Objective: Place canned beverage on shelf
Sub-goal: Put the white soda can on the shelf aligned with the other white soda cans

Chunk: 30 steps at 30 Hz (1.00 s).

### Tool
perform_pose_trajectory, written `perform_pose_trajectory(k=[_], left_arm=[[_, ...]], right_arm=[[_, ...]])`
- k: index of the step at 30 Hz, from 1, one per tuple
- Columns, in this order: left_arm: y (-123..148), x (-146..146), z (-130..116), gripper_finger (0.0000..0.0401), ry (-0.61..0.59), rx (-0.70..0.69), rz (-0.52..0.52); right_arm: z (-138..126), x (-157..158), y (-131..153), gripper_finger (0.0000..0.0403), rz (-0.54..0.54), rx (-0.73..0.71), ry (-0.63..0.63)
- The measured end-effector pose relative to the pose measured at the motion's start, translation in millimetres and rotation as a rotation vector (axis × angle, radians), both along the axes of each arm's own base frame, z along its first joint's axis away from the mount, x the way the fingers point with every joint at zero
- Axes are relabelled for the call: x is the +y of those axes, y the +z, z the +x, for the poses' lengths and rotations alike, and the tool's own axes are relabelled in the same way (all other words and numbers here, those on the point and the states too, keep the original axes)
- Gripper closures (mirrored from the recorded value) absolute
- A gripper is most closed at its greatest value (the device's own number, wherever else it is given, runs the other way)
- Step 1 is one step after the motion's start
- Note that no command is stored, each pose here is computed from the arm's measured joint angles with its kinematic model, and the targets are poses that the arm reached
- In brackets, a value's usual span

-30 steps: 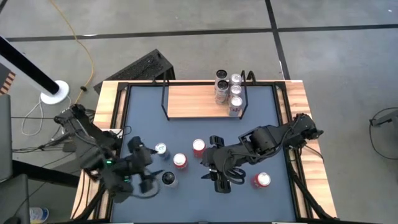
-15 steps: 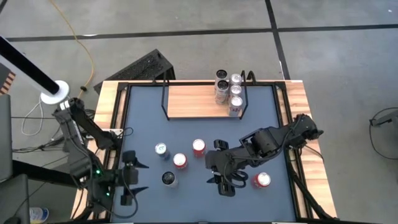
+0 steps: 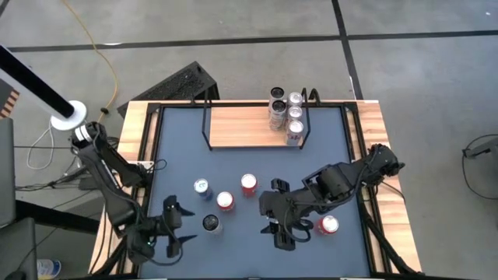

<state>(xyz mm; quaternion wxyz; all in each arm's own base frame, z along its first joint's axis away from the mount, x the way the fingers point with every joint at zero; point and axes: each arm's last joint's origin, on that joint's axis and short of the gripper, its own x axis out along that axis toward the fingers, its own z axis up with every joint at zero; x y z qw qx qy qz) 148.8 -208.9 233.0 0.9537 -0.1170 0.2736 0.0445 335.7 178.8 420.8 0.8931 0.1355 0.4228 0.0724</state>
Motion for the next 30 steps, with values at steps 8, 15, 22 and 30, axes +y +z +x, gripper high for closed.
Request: perform_pose_trajectory(k=[8, 15, 22, 30], left_arm=[[-55.4, 5.3, -14.5, 0.0069, 0.002, 0.027, -0.029], [-84.6, 0.8, -9.6, 0.0069, 0.071, -0.080, -0.049], [-101.7, -15.3, 6.5, 0.0069, 0.033, -0.159, -0.002], [-128.9, -4.6, 17.5, 0.0069, 0.136, -0.119, 0.079]], right_arm=[[0.0, -0.6, -0.1, 0.0184, -0.005, -0.002, -0.030], [2.7, -1.9, -1.3, 0.0184, -0.038, -0.021, -0.070], [11.3, -5.5, -7.9, 0.0184, -0.040, -0.006, -0.096], [16.0, -2.8, -13.6, 0.0184, -0.004, 0.016, -0.135]])
